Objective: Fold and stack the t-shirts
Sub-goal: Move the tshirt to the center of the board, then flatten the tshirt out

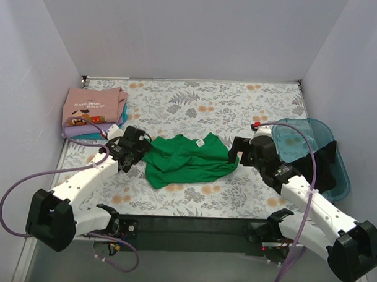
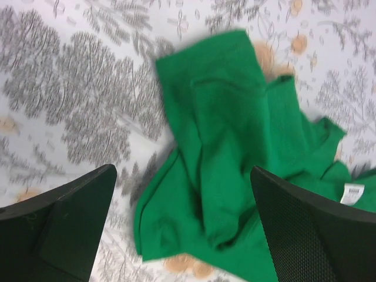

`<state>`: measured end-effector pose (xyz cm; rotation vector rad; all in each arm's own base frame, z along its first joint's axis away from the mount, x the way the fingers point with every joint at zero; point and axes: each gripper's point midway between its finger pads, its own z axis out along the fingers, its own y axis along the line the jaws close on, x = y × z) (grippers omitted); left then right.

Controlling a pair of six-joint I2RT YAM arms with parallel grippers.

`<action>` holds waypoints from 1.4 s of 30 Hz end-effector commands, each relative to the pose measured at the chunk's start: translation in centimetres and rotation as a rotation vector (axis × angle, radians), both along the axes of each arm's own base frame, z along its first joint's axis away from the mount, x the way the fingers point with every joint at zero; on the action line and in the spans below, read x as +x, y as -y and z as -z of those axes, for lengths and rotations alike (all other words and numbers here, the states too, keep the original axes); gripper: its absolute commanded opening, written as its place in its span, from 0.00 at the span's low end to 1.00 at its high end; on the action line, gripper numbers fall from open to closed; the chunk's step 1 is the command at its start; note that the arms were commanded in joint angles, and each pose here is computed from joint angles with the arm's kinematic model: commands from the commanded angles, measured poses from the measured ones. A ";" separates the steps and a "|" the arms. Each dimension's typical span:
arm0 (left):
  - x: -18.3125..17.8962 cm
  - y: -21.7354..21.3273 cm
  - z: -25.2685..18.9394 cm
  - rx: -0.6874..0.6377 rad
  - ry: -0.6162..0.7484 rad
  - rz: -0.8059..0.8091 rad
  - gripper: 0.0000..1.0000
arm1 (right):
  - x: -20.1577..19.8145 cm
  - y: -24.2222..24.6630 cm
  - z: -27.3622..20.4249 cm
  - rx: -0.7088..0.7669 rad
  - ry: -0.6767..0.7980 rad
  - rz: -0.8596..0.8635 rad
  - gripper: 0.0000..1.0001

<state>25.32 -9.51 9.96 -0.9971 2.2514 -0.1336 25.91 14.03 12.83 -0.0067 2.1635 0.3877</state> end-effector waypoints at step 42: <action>5.9 0.5 -9.0 -0.115 0.274 0.156 0.00 | 5.8 -7.1 -5.2 0.070 0.008 -0.137 0.01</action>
